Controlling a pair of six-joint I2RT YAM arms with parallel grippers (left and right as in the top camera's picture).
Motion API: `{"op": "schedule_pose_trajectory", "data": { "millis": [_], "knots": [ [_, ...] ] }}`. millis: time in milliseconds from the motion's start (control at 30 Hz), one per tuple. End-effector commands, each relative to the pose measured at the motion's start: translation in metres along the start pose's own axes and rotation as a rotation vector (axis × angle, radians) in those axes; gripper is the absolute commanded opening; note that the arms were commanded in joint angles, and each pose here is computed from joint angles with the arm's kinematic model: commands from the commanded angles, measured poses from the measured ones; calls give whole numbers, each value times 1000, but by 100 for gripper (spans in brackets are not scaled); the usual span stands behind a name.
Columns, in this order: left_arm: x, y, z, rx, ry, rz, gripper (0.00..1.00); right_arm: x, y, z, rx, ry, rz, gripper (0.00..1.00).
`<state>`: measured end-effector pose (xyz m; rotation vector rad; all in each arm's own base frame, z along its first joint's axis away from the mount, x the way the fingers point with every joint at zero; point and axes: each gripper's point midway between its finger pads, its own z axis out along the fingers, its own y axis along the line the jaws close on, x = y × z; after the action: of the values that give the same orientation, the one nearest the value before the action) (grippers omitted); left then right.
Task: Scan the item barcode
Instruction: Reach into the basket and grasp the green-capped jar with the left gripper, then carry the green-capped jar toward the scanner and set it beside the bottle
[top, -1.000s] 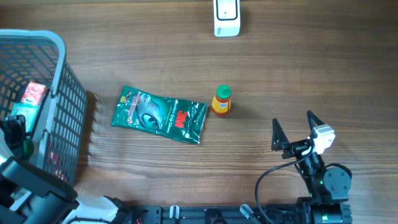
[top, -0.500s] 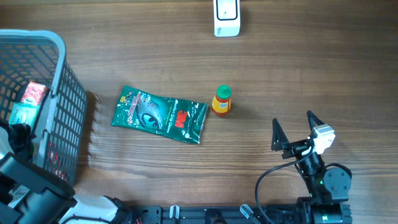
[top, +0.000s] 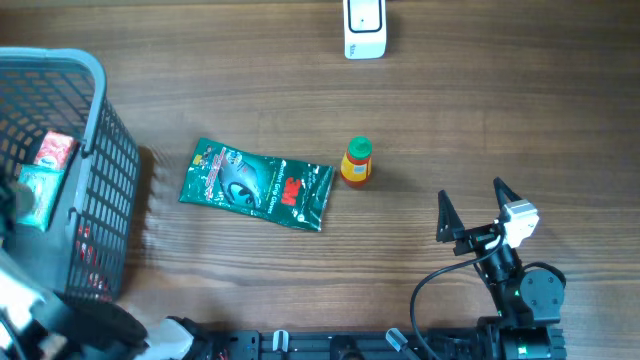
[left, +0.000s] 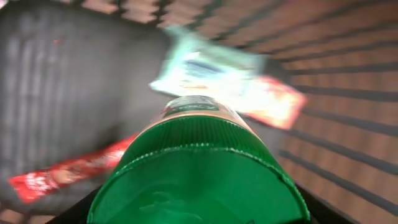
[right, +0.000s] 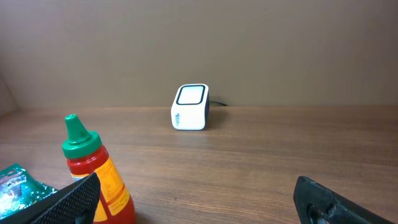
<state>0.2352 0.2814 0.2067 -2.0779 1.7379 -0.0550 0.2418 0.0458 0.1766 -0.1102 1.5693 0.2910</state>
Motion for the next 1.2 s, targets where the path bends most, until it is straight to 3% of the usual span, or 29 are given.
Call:
{"op": "schedule_pose_trajectory", "data": {
  "millis": [0, 233, 367, 567, 800, 1000, 1167],
  "knots": [
    [7, -52, -92, 336, -8, 37, 51, -1, -2, 0, 12, -8, 14, 100],
    [78, -91, -217, 781, 98, 160, 51, -1, -2, 0, 12, -7, 14, 100],
    [146, -105, -281, 997, 157, 364, 51, -1, -2, 0, 12, -7, 14, 100],
    [231, -112, -320, 1131, 298, 580, 51, -1, -2, 0, 12, -7, 13, 99],
    [331, -125, -280, 985, 325, 788, 51, -1, -2, 0, 12, -7, 14, 100],
    [423, -132, -188, 727, 193, 1052, 52, -1, -2, 0, 12, -7, 14, 100],
    [485, -123, -104, 557, 196, 1277, 51, -1, -2, 0, 12, -7, 14, 100]
  ]
}}
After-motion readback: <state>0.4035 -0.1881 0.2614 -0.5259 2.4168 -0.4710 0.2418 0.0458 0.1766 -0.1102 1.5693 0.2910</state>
